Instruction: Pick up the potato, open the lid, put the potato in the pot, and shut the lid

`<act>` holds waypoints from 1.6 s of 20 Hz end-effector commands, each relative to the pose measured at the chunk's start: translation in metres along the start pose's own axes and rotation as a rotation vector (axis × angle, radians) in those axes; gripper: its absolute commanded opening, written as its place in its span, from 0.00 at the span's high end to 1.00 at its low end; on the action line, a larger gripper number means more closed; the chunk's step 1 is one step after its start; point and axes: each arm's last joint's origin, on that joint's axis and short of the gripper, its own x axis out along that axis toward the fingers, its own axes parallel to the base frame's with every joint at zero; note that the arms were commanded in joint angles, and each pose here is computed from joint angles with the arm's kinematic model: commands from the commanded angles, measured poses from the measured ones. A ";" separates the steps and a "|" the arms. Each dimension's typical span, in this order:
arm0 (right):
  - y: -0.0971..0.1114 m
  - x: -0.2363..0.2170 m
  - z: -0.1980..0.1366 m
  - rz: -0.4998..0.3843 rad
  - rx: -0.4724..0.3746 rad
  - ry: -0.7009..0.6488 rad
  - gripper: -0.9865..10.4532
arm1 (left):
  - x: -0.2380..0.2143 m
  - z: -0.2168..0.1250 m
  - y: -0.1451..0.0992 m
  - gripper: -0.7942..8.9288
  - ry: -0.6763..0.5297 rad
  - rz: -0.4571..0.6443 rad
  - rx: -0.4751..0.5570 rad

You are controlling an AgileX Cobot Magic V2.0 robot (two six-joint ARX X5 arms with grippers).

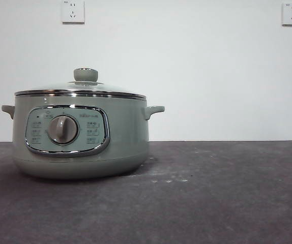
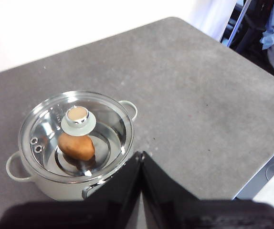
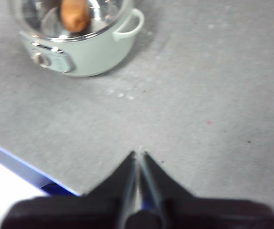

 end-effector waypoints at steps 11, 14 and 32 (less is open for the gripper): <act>0.000 0.003 -0.002 -0.017 0.002 0.033 0.91 | 0.064 -0.013 0.039 0.92 0.054 0.160 0.152; 0.000 0.004 -0.002 -0.020 0.002 0.034 0.91 | 0.091 -0.082 0.062 0.92 -0.132 0.257 0.107; 0.002 0.009 0.001 -0.027 -0.003 0.052 0.91 | 0.152 -0.312 0.085 0.92 -0.365 0.637 -0.171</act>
